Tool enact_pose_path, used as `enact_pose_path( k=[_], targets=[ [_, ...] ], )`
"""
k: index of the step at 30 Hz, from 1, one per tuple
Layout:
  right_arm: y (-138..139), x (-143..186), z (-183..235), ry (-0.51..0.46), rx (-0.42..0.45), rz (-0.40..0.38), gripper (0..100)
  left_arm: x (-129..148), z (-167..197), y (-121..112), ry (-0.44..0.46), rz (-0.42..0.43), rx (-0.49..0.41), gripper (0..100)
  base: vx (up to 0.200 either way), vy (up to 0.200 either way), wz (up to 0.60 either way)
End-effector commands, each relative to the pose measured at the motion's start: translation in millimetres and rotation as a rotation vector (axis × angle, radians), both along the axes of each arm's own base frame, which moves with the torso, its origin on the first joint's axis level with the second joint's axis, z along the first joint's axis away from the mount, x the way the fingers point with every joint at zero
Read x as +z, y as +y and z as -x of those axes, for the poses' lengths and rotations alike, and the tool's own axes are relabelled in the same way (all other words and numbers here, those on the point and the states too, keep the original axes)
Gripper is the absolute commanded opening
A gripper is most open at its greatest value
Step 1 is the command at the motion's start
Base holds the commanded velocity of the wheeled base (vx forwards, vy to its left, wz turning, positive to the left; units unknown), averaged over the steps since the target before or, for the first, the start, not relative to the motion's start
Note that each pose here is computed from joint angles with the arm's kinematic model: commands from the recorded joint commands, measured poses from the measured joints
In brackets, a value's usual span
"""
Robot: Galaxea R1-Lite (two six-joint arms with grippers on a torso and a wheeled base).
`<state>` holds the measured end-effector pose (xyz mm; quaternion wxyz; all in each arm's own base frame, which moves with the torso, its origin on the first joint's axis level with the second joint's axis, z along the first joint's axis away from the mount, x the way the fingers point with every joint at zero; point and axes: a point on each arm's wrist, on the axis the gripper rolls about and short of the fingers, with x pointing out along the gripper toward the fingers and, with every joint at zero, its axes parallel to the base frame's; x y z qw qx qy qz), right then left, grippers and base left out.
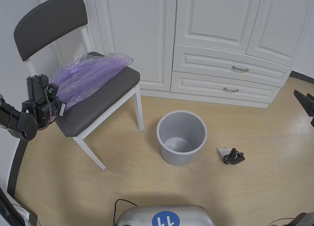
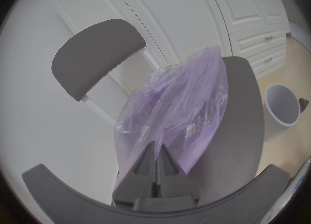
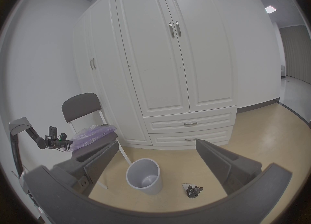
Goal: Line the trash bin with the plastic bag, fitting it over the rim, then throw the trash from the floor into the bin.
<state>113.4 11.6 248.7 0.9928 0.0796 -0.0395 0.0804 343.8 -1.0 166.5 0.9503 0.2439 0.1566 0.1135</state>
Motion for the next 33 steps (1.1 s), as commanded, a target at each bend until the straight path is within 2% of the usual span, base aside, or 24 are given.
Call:
enact_pose_path(
  k=[1,6,11,15,19,26,31,33],
  targets=[
    [0,3,4,-0.019,0.005,0.001,100,6,19,-11,-0.023,0.071,-0.040,0,0.000,0.000,0.00],
    [-2,4,6,-0.030,-0.010,0.001,100,3,37,-14,-0.018,0.136,-0.071,0,0.000,0.000,0.00],
    [-5,0,5,-0.013,-0.033,0.004,100,12,63,-24,-0.105,0.225,-0.156,0,0.000,0.000,0.00],
    [-6,-2,5,-0.011,-0.047,0.017,100,13,71,-29,-0.119,0.241,-0.194,0,0.000,0.000,0.00],
    [-6,-1,6,-0.023,-0.060,0.082,100,17,83,-37,-0.147,0.286,-0.235,0,0.000,0.000,0.00],
    [-6,2,5,-0.035,-0.070,0.089,100,28,95,-50,-0.181,0.308,-0.334,0,0.000,0.000,0.00],
    [-5,23,-5,-0.075,-0.071,0.087,100,31,95,-47,-0.196,0.344,-0.335,0,0.000,0.000,0.00],
    [-4,43,-12,-0.124,-0.070,0.082,100,37,103,-46,-0.215,0.372,-0.366,0,0.000,0.000,0.00]
  ],
)
